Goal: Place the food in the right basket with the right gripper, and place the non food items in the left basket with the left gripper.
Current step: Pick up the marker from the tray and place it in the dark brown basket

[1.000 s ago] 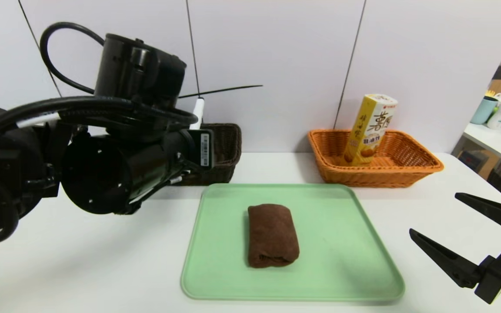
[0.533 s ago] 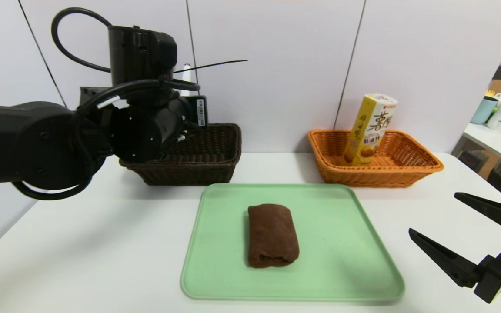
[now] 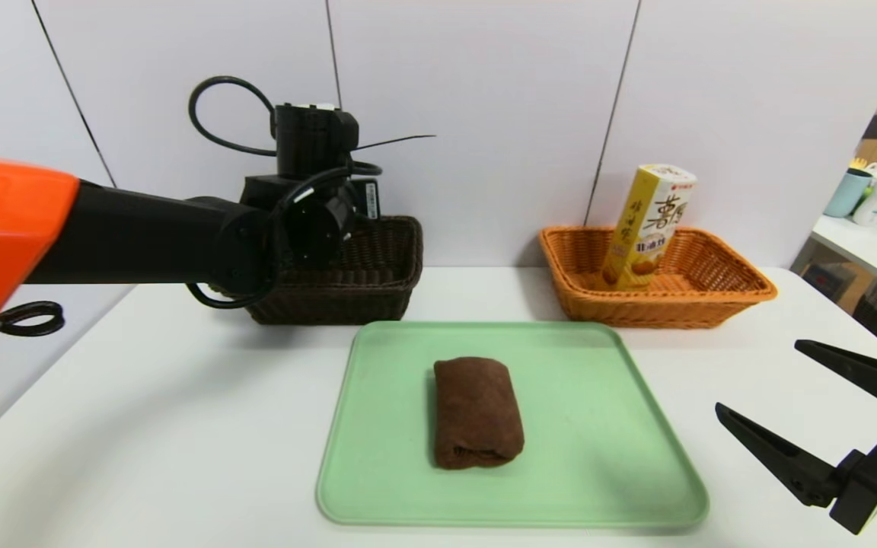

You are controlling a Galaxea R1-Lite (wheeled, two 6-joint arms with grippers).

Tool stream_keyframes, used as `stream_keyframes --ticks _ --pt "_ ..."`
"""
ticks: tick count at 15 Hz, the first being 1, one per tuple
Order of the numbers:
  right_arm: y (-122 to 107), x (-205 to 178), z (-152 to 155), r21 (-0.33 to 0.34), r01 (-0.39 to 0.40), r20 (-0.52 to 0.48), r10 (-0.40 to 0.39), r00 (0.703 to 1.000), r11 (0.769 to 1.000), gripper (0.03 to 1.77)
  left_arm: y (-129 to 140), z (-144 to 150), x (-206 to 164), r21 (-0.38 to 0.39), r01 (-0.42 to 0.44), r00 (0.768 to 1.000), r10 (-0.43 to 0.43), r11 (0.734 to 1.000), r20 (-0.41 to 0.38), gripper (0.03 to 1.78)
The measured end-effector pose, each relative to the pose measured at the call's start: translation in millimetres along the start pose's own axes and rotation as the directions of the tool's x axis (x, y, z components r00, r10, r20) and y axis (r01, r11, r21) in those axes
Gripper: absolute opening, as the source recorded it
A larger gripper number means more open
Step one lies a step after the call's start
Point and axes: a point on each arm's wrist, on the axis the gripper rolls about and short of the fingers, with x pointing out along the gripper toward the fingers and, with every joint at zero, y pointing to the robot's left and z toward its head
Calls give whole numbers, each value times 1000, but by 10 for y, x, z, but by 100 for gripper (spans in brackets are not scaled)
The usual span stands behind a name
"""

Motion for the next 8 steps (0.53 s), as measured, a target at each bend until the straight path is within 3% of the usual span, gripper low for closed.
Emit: stream_keyframes --ticks 8 --pt "7 -1 -20 2 -9 -8 9 1000 1000 169 61 -544 637 39 -39 995 42 998 -93 21"
